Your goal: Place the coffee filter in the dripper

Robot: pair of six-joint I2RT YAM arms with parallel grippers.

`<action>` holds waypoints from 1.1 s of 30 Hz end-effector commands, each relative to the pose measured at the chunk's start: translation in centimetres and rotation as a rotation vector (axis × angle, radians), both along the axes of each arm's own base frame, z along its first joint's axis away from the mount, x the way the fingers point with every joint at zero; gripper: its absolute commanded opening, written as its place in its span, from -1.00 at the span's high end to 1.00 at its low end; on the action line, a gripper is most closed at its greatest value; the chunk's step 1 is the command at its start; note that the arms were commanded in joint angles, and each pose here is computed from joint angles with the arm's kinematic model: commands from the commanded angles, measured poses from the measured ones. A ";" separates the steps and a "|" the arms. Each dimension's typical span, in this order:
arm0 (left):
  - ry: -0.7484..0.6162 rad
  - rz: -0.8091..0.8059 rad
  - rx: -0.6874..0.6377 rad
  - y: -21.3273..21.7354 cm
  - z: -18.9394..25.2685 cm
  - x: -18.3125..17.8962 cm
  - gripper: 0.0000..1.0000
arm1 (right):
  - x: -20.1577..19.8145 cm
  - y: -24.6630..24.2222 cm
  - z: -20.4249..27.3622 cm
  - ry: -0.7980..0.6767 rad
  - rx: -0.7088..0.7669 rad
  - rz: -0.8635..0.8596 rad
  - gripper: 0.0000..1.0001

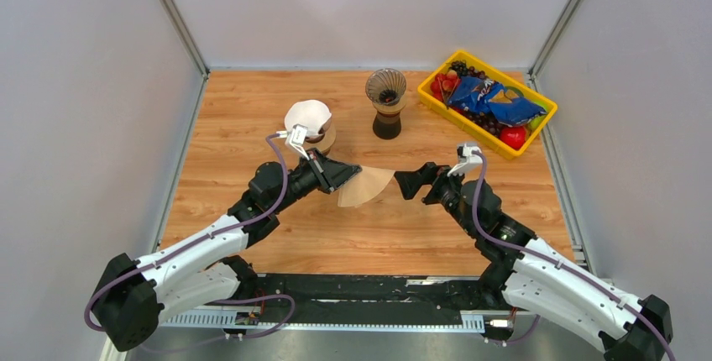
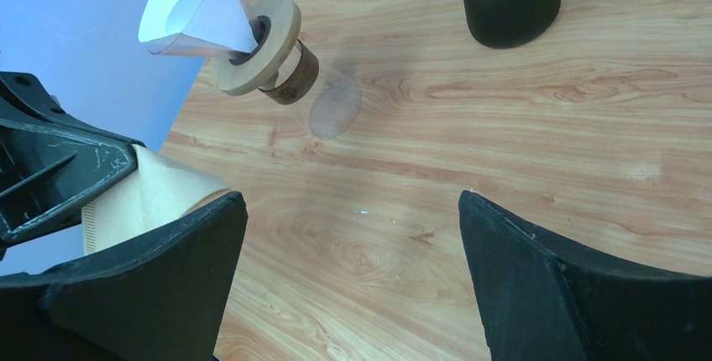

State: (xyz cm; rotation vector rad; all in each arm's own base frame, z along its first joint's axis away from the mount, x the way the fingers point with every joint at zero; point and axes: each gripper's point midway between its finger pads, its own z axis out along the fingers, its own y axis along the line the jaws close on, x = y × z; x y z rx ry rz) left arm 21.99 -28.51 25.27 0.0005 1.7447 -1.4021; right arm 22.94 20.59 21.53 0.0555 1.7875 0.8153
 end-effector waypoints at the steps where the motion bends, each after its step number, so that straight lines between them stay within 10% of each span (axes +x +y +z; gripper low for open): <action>1: -0.054 0.002 -0.047 -0.2 2.9 0.2 0.99 | 0.3 0.0 2.0 -0.036 0.017 -0.006 -1.00; 33: -0.101 -0.207 -0.013 -3.5 1.8 -1.1 0.99 | -3.8 8.0 7.5 -0.227 0.158 0.489 -0.96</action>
